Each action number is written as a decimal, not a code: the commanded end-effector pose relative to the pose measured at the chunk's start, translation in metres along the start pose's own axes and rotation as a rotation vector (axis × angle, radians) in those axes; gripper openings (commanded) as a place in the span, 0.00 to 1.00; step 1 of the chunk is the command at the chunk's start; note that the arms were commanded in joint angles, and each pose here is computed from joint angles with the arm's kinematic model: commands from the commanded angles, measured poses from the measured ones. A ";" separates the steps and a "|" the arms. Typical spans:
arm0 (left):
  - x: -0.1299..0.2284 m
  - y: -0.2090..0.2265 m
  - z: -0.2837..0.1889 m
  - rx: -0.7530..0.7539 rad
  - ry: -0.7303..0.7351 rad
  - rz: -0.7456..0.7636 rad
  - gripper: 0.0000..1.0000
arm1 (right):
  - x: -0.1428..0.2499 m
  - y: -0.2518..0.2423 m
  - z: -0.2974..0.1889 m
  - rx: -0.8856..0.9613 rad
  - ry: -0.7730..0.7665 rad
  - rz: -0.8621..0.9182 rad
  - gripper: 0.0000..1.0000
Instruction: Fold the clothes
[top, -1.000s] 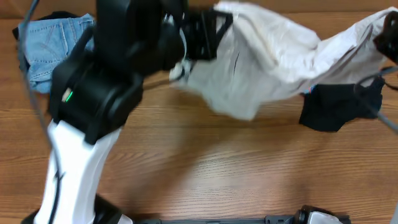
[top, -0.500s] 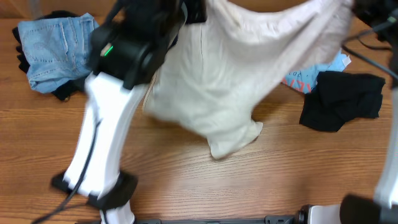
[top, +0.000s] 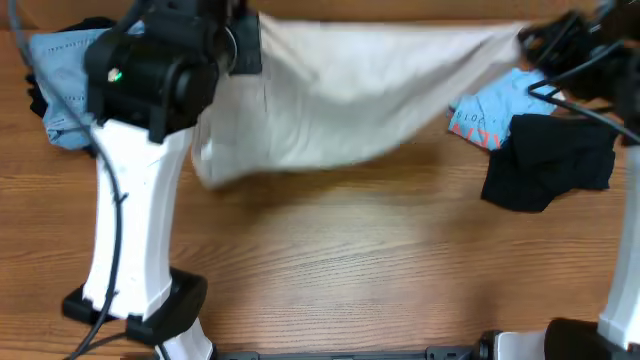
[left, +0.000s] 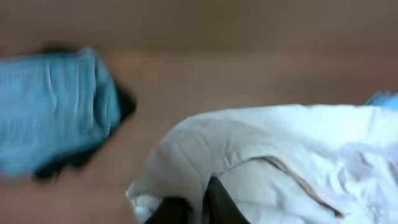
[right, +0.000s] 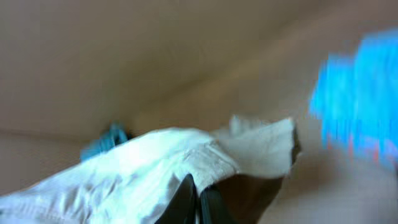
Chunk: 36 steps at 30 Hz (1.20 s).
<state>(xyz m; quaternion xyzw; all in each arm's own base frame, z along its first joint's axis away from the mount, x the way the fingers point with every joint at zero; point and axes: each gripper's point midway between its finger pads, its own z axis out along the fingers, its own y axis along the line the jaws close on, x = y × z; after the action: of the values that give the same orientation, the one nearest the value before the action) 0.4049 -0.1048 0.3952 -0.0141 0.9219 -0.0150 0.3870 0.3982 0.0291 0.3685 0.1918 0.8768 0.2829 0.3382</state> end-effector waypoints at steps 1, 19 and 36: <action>0.046 0.012 0.040 -0.119 0.227 -0.054 0.12 | 0.044 -0.020 0.032 0.080 0.160 -0.013 0.04; 0.061 -0.031 -0.085 0.213 0.124 -0.060 0.04 | 0.053 -0.040 -0.057 0.303 -0.065 -0.033 0.04; 0.074 -0.029 -0.187 0.351 -0.072 -0.083 0.04 | 0.060 -0.009 -0.158 0.225 -0.340 -0.094 0.04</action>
<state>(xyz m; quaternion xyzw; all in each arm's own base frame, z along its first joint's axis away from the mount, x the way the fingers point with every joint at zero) 0.2286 -0.1412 0.4644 0.0275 0.8987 -0.1771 0.4003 0.2452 0.0009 0.4241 0.2244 0.8468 0.1403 0.4614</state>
